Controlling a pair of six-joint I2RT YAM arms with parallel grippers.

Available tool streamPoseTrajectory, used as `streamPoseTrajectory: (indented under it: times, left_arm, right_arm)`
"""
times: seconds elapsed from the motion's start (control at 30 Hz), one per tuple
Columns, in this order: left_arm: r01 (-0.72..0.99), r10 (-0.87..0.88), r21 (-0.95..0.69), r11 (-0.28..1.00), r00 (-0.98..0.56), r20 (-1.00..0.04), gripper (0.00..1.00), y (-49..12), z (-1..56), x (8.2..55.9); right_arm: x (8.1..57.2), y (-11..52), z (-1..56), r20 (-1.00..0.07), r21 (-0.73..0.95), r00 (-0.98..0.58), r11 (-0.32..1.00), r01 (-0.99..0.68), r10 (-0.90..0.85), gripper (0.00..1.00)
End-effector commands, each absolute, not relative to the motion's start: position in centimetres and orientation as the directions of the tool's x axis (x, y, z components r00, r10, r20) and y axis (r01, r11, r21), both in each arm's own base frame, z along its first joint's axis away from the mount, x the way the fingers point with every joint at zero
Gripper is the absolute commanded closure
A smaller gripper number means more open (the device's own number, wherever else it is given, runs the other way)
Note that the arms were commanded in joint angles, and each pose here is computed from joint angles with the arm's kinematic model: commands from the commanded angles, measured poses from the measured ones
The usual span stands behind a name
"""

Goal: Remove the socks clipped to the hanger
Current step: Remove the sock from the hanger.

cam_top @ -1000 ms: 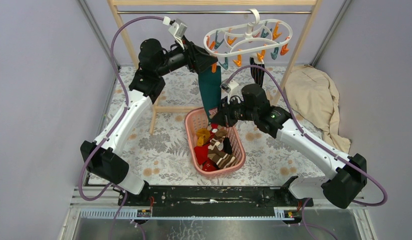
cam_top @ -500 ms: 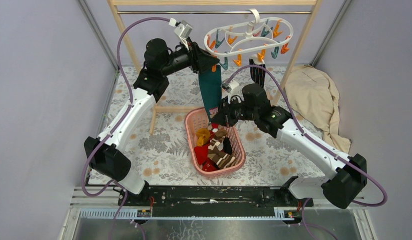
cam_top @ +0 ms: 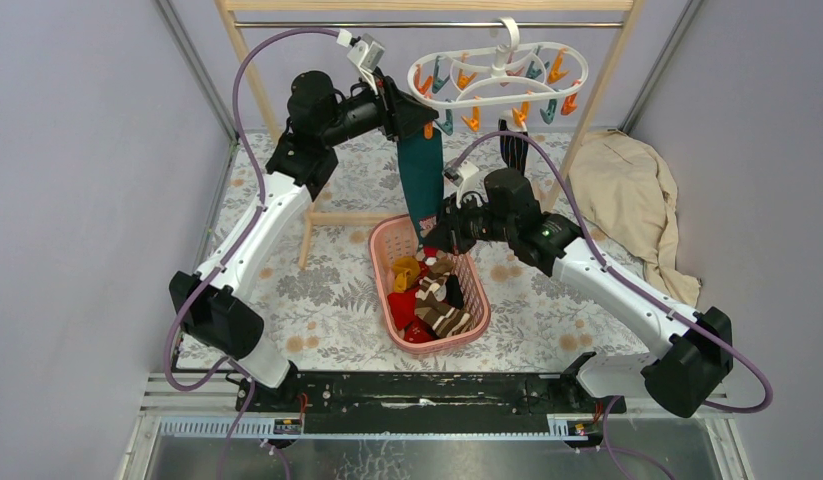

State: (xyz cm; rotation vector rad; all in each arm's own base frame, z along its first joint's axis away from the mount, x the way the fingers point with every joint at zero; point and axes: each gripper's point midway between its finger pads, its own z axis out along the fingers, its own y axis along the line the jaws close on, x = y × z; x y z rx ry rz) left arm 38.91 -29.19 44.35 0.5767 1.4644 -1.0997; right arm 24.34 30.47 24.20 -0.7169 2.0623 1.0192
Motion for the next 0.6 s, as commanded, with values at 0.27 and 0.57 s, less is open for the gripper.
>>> streamPoseTrajectory:
  times: [0.27, 0.57]
  left_arm:
    - [0.845, -0.240, -0.303, 0.441, -0.213, -0.947, 1.00, -29.4, 45.5, 39.1]
    - [0.840, -0.240, -0.310, 0.445, -0.221, -0.945, 1.00, -29.2, 45.2, 38.7]
  right_arm:
    - [23.1, 30.4, 25.5, -0.808, 0.457, -0.574, 0.474, -0.753, -0.133, 1.00]
    - [19.6, 28.5, 22.9, -0.752, 0.515, -0.641, 0.473, -0.715, -0.151, 1.00]
